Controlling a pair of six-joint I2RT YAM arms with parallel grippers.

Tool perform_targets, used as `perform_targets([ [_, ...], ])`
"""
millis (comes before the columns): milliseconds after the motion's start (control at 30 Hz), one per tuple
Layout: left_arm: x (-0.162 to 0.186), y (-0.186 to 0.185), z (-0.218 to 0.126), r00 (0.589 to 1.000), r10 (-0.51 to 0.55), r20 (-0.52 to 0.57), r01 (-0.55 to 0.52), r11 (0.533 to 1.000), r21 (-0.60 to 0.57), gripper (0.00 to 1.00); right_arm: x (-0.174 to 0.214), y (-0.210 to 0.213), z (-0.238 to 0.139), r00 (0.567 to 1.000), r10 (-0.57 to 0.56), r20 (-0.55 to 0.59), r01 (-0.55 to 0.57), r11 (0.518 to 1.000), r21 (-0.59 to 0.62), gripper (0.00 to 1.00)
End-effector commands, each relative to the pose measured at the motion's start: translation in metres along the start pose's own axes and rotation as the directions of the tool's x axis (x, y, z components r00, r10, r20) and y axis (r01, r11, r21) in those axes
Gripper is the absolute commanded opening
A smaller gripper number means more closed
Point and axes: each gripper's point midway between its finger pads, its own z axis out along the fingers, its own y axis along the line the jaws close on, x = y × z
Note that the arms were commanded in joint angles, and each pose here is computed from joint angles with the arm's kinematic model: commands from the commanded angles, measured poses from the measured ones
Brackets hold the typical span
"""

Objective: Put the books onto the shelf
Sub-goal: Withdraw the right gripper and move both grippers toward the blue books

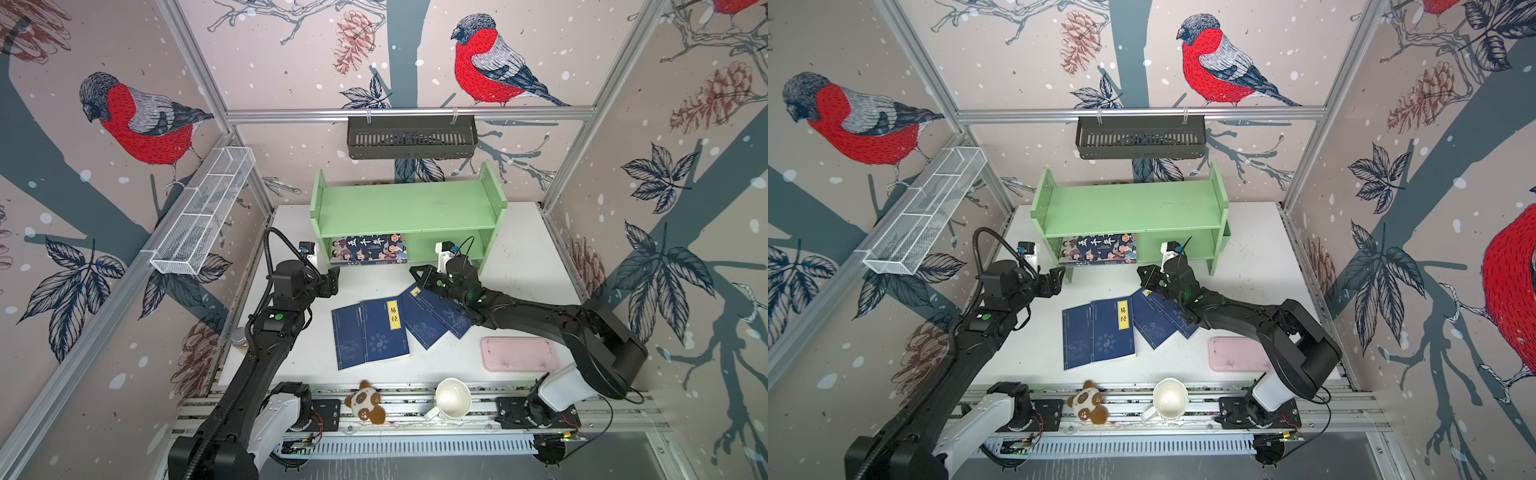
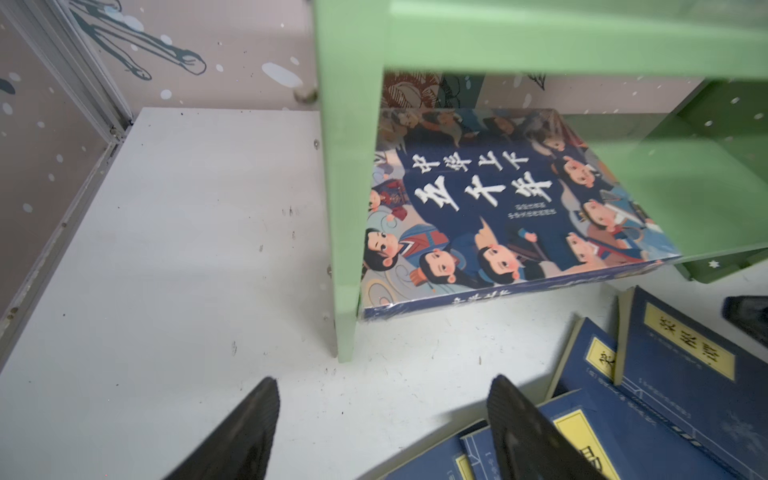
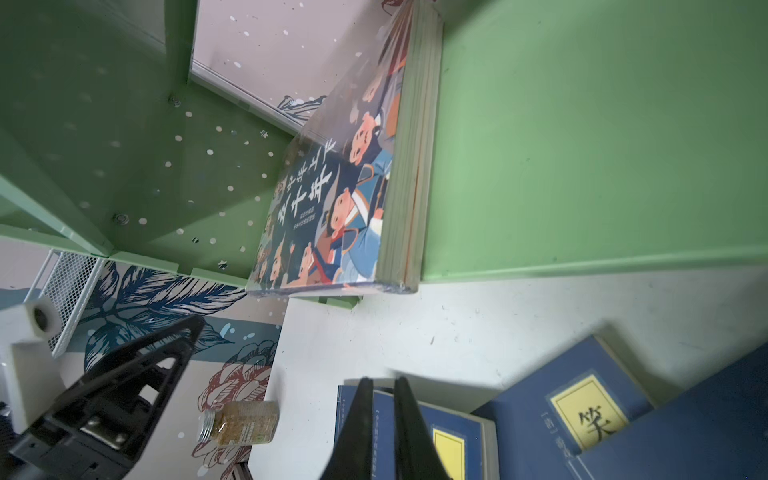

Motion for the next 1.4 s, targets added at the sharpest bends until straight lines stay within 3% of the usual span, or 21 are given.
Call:
perform_targets([
  [0, -0.017, -0.01, -0.017, 1.0, -0.001, 0.016, 0.0, 0.999, 0.041, 0.8, -0.002, 0.008, -0.001, 1.0, -0.023, 0.019, 0.023, 0.999, -0.041, 0.14],
  [100, -0.032, -0.018, -0.029, 1.0, -0.014, 0.023, 0.012, 0.997, 0.072, 0.81, 0.0, 0.009, -0.003, 1.0, -0.027, 0.011, 0.028, 0.998, -0.052, 0.14],
  [233, -0.026, -0.027, -0.031, 0.996, -0.083, -0.039, 0.087, 0.989, 0.118, 0.81, -0.002, 0.019, -0.009, 0.999, -0.05, 0.016, 0.052, 0.995, -0.087, 0.15],
  [367, -0.008, -0.02, -0.024, 0.984, -0.153, -0.086, 0.16, 0.984, 0.08, 0.81, 0.001, 0.026, -0.002, 0.998, -0.059, -0.01, 0.057, 0.992, -0.11, 0.14],
  [533, 0.019, -0.006, -0.015, 0.977, -0.165, -0.137, 0.167, 0.986, 0.003, 0.79, 0.008, 0.027, -0.001, 0.999, -0.03, -0.019, 0.028, 0.991, -0.132, 0.14],
  [633, 0.036, -0.016, -0.013, 0.961, -0.193, -0.198, 0.207, 0.977, 0.051, 0.79, 0.013, 0.023, -0.006, 0.999, -0.027, -0.033, 0.023, 0.993, -0.12, 0.19],
  [833, 0.023, -0.046, -0.013, 0.954, -0.215, -0.208, 0.261, 0.939, 0.224, 0.79, 0.025, 0.015, -0.027, 0.992, -0.052, -0.115, 0.046, 0.997, -0.057, 0.29],
  [900, 0.022, -0.052, -0.01, 0.93, -0.279, -0.238, 0.336, 0.909, 0.245, 0.79, 0.032, 0.017, -0.035, 0.986, -0.062, -0.155, 0.054, 0.997, -0.057, 0.34],
  [1000, 0.03, -0.065, -0.004, 0.862, -0.389, -0.324, 0.479, 0.834, 0.275, 0.79, 0.045, 0.015, -0.046, 0.97, -0.065, -0.235, 0.056, 0.997, -0.045, 0.4],
  [1167, 0.058, -0.075, 0.005, 0.706, -0.546, -0.452, 0.685, 0.688, 0.238, 0.78, 0.066, 0.01, -0.065, 0.948, -0.043, -0.315, 0.031, 0.999, -0.044, 0.47],
  [1300, 0.081, -0.067, 0.008, 0.661, -0.586, -0.469, 0.714, 0.683, 0.152, 0.77, 0.079, 0.005, -0.076, 0.937, -0.037, -0.347, 0.026, 0.999, -0.034, 0.52],
  [1367, 0.089, -0.067, 0.007, 0.66, -0.584, -0.472, 0.712, 0.687, 0.146, 0.77, 0.086, 0.003, -0.08, 0.93, -0.03, -0.367, 0.017, 0.999, -0.038, 0.54],
])
